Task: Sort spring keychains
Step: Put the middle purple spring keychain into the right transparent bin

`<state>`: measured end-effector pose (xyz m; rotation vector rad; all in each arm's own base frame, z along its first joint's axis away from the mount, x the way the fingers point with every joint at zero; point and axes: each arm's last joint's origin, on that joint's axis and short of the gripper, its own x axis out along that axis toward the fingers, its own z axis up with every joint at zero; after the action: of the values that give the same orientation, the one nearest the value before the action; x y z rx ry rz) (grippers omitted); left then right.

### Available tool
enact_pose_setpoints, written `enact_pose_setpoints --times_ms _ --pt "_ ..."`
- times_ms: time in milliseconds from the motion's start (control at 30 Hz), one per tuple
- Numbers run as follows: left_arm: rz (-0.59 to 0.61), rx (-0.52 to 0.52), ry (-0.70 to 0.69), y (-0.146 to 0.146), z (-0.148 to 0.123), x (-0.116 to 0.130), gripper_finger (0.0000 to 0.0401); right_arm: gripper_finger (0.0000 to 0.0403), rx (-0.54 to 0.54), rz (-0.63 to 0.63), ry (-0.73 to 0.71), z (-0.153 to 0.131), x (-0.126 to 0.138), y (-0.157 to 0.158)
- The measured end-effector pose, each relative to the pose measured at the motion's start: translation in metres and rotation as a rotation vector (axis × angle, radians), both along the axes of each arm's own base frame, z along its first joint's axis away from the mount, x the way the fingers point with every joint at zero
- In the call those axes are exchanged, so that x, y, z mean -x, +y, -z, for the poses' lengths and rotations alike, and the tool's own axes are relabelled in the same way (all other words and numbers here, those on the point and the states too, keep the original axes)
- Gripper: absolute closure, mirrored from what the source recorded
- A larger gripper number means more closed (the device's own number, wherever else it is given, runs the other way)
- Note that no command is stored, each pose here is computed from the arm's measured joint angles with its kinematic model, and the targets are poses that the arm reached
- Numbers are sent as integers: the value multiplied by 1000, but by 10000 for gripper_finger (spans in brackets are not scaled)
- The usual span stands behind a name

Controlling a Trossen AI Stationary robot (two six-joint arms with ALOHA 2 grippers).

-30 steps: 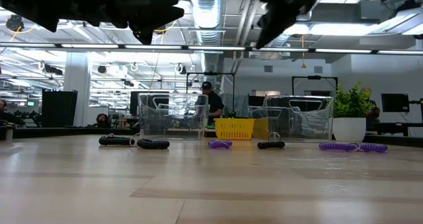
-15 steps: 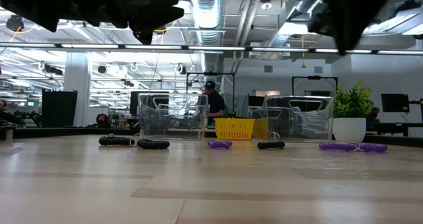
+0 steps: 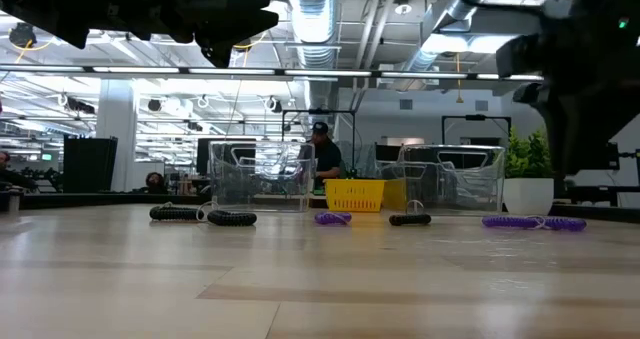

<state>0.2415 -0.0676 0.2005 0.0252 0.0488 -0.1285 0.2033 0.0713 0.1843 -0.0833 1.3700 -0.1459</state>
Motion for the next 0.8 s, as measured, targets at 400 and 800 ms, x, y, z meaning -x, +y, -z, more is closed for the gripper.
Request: enact_pose_setpoints --times_ms 400,800 --pt "-1 19 2 0 0 0 259 334 2 -101 -91 18 -26 -15" --pt "-1 19 3 0 0 0 259 334 -22 -98 25 43 -33 -18"
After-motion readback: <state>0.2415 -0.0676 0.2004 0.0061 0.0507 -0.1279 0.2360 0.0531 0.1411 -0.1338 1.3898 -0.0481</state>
